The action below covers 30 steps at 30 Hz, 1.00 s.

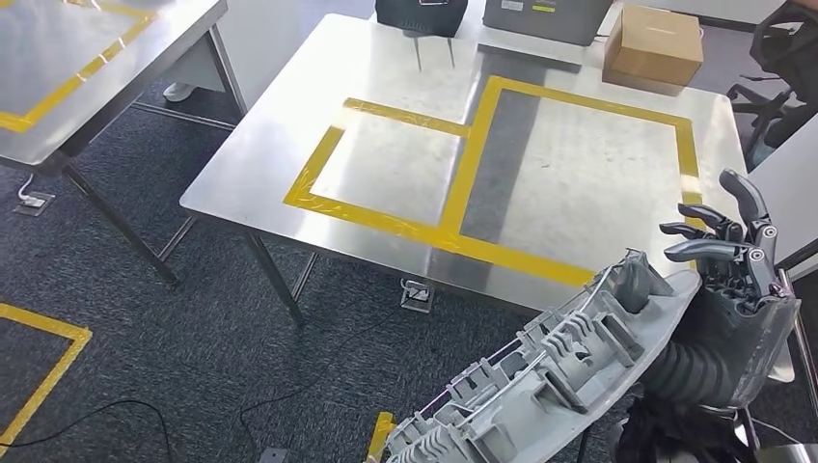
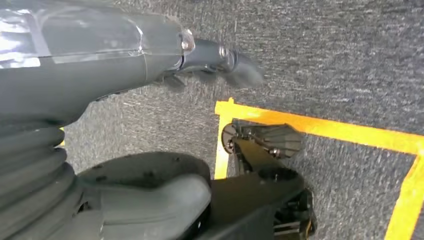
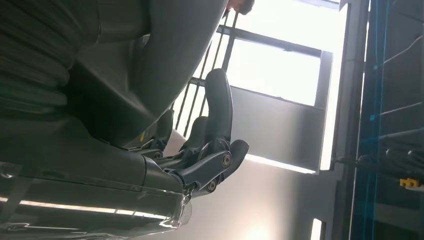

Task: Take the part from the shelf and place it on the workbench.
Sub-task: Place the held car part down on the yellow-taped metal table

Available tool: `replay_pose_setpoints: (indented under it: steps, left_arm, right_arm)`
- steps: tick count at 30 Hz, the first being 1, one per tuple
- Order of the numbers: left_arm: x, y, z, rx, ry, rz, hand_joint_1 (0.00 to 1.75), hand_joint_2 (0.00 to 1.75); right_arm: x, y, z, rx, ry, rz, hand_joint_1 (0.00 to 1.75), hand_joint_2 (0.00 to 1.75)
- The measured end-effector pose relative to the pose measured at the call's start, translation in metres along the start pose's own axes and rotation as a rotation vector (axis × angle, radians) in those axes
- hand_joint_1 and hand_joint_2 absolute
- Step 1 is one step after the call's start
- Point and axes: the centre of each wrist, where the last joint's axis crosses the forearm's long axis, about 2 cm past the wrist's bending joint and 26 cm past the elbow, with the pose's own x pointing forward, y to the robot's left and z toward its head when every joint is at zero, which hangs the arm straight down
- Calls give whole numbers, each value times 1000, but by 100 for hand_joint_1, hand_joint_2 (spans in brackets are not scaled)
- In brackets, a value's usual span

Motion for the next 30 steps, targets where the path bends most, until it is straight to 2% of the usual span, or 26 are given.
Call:
replay_pose_setpoints:
  steps: [30]
  left_arm:
    - [-1, 7, -1, 9, -3, 6, 0, 175]
  right_arm:
    - [1, -1, 4, -7, 27, -12, 175, 175]
